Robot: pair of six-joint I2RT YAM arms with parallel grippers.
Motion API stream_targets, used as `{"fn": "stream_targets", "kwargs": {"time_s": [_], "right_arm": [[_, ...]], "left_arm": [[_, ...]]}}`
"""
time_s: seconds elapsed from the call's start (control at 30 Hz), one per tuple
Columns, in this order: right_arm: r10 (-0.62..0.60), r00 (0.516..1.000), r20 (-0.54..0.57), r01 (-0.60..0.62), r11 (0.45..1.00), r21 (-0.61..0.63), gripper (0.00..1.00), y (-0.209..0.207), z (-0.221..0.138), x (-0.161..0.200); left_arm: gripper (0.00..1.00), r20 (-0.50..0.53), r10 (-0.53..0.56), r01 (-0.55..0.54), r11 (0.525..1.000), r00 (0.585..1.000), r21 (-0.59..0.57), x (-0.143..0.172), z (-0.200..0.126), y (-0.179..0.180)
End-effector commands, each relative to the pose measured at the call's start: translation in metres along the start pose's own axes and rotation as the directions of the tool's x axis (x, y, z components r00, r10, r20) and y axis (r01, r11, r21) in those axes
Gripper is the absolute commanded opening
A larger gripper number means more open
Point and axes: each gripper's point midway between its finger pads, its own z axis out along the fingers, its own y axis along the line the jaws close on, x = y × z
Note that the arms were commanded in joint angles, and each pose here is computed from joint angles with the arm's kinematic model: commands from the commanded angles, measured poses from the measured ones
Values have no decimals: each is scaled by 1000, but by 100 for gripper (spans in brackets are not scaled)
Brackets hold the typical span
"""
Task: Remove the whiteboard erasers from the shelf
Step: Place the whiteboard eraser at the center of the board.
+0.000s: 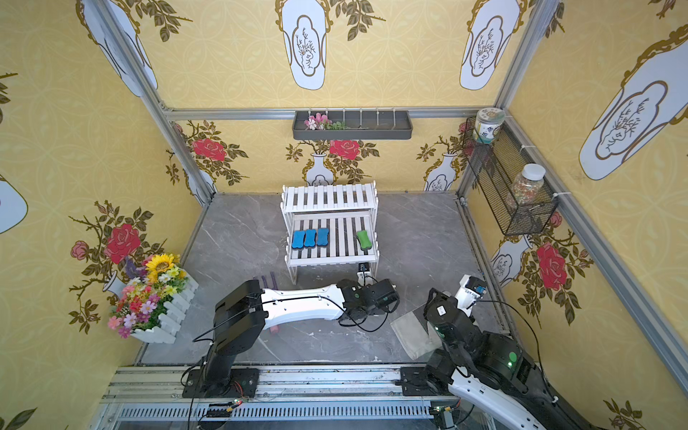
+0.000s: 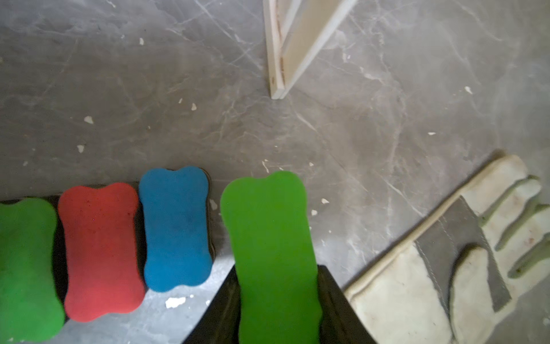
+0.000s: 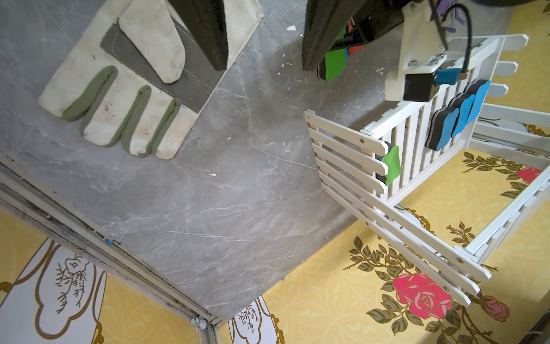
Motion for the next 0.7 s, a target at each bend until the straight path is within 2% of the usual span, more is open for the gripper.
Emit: {"fn": "stream_targets", "kwargs": {"time_s": [0.0,0.17,0.47,0.67], "right_arm": [[-1,1000,25,0,1000,14,46,-4,-1,-4],[8,999,39,-9,1000,8,46,-5,-2,-7],[10,998,54,-10,1000,5,46,-8,-5,-11],[15,998,63,-15,1000,4,46,-11,-7,-12]], "left_arm": [[38,-23,-9,10,1000,1000,22,5,7,-10],[38,-68,-5,4,1000,998,-12,13,20,-11],[37,-106,-72,65,996,992,-63,16,29,9],[37,-126,-79,69,995,989,-78,19,34,12]]}}
